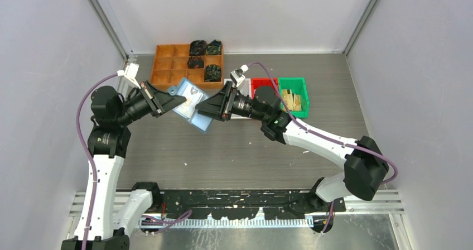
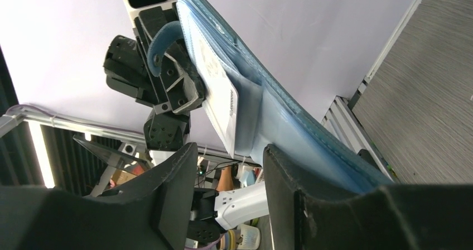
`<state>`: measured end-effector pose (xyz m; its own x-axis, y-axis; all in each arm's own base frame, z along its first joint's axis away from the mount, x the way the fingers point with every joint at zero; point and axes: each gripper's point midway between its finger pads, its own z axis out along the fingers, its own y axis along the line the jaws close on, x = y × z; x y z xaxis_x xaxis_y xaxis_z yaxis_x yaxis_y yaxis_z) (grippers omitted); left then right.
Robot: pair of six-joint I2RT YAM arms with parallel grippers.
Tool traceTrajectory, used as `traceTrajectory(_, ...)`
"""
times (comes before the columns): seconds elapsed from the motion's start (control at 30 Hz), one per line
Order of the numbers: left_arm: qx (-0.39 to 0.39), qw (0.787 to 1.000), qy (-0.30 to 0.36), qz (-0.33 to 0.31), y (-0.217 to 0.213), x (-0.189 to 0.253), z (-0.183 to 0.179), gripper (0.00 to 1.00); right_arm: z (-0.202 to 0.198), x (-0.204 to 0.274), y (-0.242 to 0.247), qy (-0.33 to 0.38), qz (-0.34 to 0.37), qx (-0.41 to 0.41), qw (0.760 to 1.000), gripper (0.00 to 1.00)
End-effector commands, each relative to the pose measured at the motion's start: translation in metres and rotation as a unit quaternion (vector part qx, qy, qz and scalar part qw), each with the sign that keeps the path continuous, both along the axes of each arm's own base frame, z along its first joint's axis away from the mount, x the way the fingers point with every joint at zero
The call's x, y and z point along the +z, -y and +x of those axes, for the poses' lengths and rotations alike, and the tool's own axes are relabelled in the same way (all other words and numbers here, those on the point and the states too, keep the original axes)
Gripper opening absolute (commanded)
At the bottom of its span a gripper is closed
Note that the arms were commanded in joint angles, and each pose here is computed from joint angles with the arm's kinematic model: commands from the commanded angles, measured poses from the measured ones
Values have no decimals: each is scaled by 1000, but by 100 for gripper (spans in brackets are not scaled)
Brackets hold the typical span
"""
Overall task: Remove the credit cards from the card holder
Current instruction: Remove the credit card from the card holder.
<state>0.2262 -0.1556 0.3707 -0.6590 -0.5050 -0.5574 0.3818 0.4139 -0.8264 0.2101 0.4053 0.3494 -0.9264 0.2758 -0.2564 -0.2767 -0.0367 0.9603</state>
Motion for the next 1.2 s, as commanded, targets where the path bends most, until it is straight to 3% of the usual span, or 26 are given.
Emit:
traceTrajectory(0.0,-28,998,49,-22,6,28,-16,0,-3,36,11,35,49,-20,998,52)
traceTrajectory(0.43,-32,998,44,-26,6,26,-18,0,-3,64,7,36,121,0,992,41)
traceTrajectory(0.73,-31,998,50,-28,6,32,-19,0,-5,64,10,31,136,4,990,16)
traceTrajectory(0.97,-37,998,43,-31,7,30,-20,8,-9,65,14,37,143,5,989,1)
traceTrajectory(1.17,-35,998,45,-32,7,34,-19,11,-12,55,17,42,130,4,991,1)
